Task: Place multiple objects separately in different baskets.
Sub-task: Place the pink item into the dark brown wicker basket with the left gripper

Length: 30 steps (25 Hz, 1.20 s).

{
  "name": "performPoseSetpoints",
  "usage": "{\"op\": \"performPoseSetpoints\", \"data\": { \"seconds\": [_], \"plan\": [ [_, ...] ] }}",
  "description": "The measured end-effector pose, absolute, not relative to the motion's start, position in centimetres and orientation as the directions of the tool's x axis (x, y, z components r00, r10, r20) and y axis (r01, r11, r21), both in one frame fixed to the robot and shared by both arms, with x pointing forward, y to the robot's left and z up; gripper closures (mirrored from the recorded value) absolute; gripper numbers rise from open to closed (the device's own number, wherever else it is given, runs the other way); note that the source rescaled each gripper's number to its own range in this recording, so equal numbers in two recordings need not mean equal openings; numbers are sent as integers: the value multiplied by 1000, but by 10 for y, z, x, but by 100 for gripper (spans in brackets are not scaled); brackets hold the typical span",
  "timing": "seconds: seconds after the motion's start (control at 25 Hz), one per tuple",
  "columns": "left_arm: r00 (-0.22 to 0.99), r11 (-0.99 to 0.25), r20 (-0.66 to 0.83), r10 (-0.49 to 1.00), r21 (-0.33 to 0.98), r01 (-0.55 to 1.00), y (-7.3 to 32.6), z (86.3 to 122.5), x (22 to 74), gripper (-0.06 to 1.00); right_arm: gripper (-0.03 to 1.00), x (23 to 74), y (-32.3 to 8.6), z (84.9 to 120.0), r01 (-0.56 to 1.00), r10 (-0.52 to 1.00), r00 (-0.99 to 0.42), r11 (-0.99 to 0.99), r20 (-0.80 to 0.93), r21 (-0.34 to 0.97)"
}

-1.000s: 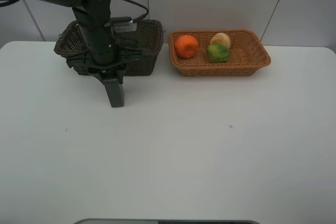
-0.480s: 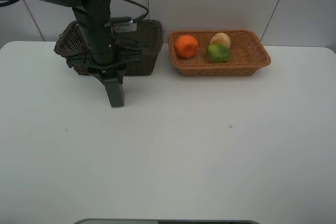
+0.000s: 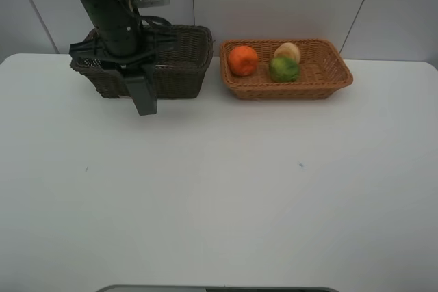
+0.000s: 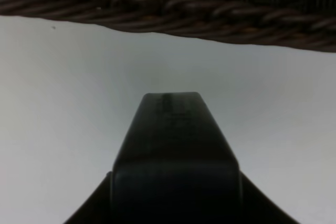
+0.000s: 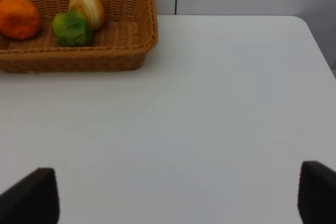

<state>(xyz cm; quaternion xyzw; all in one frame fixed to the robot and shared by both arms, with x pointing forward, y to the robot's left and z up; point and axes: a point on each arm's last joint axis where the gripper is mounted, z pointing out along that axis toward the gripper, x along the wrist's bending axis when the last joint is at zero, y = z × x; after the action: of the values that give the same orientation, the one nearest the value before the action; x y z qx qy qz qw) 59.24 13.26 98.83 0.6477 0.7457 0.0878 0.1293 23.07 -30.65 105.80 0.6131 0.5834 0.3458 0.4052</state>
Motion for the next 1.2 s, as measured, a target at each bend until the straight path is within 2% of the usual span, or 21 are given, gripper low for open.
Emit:
{"op": "performPoseSetpoints", "data": {
  "seconds": [0.16, 0.4, 0.52, 0.68, 0.92, 1.2],
  "plan": [
    [-89, 114, -88, 992, 344, 932, 131, 1016, 598, 53, 4, 231, -307, 1058, 435, 996, 80, 9, -49, 900],
    [-20, 81, -131, 991, 480, 874, 123, 1066, 621, 53, 4, 231, -307, 1058, 435, 996, 80, 9, -49, 900],
    [0, 68, -129, 992, 519, 852, 123, 1076, 639, 53, 4, 231, -307, 1058, 435, 996, 80, 9, -49, 900],
    [28, 32, -101, 994, 546, 837, 120, 1068, 667, 53, 4, 231, -307, 1058, 435, 996, 80, 9, -49, 900],
    [135, -83, -47, 990, 578, 812, 107, 1033, 697, 53, 4, 231, -307, 1058, 435, 996, 80, 9, -49, 900],
    [178, -110, -58, 982, 591, 799, 96, 990, 714, 53, 4, 231, -307, 1058, 435, 996, 80, 9, -49, 900]
  ]
}}
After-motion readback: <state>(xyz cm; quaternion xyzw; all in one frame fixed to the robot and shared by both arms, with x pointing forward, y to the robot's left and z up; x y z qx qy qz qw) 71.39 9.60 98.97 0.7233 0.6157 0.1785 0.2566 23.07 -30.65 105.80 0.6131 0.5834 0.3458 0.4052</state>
